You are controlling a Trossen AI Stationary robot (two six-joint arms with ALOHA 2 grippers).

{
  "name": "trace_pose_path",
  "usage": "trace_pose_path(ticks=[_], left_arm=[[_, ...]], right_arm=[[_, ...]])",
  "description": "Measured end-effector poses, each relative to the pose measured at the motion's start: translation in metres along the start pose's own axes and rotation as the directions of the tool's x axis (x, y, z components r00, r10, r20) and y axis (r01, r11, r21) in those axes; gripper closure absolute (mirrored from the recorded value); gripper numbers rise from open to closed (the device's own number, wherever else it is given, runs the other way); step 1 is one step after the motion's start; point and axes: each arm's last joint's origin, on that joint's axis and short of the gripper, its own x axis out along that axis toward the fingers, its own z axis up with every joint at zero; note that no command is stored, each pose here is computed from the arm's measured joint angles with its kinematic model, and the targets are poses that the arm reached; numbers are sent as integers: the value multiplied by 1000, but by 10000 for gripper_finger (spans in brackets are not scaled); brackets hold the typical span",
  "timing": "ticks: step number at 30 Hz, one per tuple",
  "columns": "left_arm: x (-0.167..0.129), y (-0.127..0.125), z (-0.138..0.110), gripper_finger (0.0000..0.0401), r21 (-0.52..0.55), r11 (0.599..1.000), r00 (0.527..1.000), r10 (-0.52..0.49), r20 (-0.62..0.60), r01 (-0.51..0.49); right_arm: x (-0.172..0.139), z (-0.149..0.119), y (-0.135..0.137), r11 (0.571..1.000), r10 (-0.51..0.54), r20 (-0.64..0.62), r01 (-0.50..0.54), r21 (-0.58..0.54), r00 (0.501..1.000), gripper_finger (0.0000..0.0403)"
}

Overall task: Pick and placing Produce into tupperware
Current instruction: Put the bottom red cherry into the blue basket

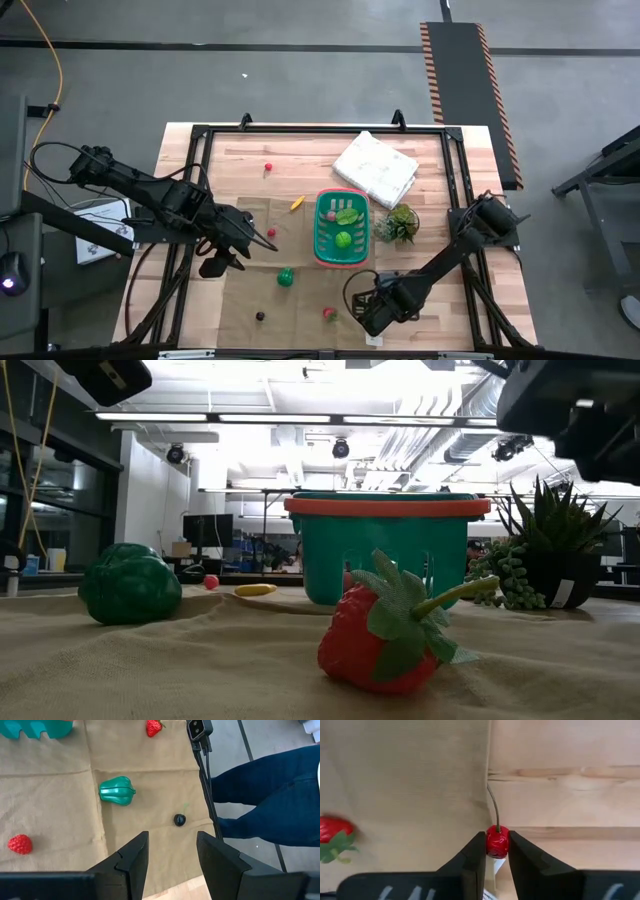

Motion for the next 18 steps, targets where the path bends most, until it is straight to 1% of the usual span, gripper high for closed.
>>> trace_pose_path(ticks=[11, 14, 18], left_arm=[[0, 0, 1, 247, 2, 1000, 1000, 5, 10, -5], [0, 0, 1, 247, 1, 1000, 1000, 5, 11, -5], [0, 0, 1, 247, -15, 1000, 1000, 5, 12, -5]], right_arm=[[-34, 3, -2, 997, 69, 12, -69, -19, 998, 344], [-42, 3, -2, 993, 116, 22, -115, -34, 993, 344], [-54, 4, 3, 978, 205, 34, -203, -48, 978, 344]])
